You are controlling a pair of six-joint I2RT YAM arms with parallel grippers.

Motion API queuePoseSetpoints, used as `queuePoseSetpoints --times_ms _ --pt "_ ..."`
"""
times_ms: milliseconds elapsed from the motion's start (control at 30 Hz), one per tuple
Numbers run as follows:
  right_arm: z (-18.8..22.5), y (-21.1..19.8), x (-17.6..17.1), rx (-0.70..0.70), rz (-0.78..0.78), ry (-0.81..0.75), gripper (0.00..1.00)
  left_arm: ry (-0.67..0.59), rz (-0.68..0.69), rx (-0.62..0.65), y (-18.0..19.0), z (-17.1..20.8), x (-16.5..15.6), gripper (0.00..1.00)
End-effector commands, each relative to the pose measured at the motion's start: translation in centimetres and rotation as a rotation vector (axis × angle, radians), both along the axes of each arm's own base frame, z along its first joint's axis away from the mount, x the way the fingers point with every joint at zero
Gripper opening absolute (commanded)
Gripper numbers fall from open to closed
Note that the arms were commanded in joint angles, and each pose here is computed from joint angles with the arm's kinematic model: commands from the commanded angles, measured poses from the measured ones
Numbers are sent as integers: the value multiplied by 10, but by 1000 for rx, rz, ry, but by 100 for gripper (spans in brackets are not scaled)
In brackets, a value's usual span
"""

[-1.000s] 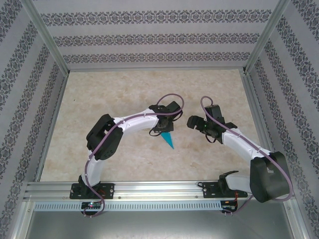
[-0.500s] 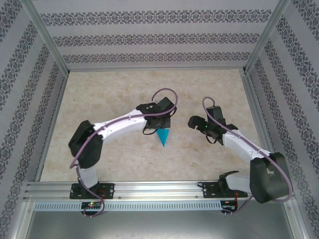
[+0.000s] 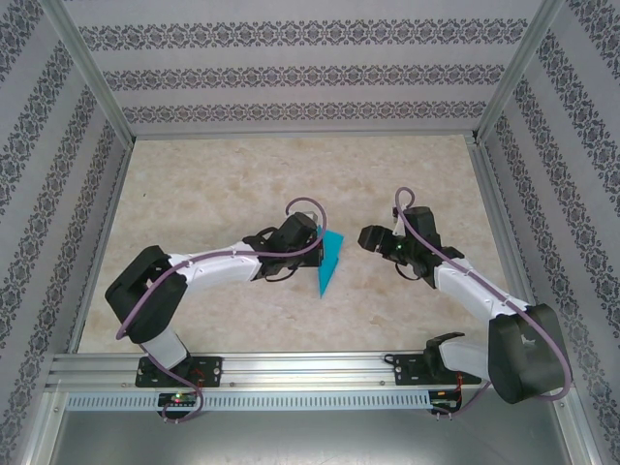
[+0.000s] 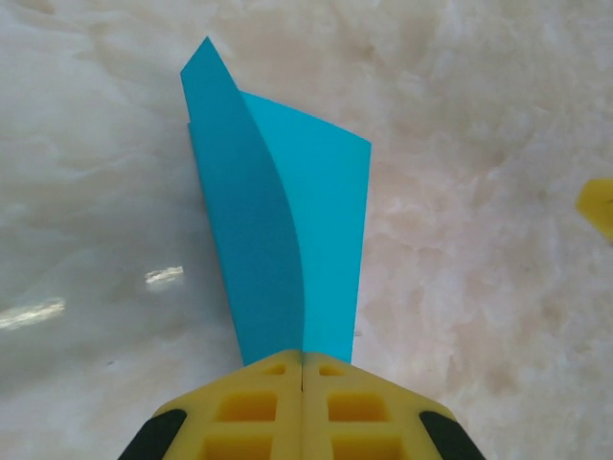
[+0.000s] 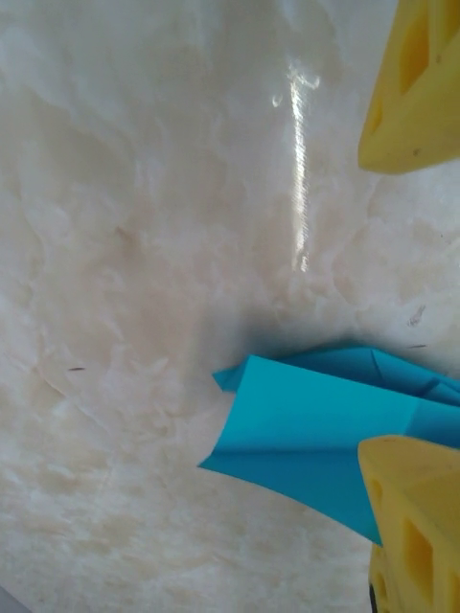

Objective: Fold a paper plane with a square sheet of paper (pick it up from the middle)
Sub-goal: Move a paper plane to the center of the table.

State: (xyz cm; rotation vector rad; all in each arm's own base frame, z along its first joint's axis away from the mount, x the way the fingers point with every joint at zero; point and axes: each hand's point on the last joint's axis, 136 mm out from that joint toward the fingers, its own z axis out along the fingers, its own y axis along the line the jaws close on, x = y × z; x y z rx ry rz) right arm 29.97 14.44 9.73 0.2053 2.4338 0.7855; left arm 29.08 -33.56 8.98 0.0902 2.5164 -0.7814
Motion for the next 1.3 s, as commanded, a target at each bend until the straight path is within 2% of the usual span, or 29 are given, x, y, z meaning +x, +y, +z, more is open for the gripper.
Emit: queuePoseSetpoints --times_ms 0,233,367,433,767,1000,1267 --pt "15 22 -5 42 47 -10 63 -50 2 -151 -16 13 13 0" --pt "6 62 -21 78 82 42 54 -39 86 -164 7 -3 13 0" --pt "0 88 -27 88 127 70 38 -20 132 -156 20 -17 9 0" --pt "-5 98 -29 89 137 77 35 -21 156 -147 26 -22 8 0" --pt "-20 123 -31 61 183 115 34 -22 155 -129 31 -28 6 0" --pt "-25 121 -29 21 174 120 36 -14 155 -123 31 -32 5 0" --pt "-48 106 -29 -104 139 181 39 0 178 -97 37 -39 4 0"
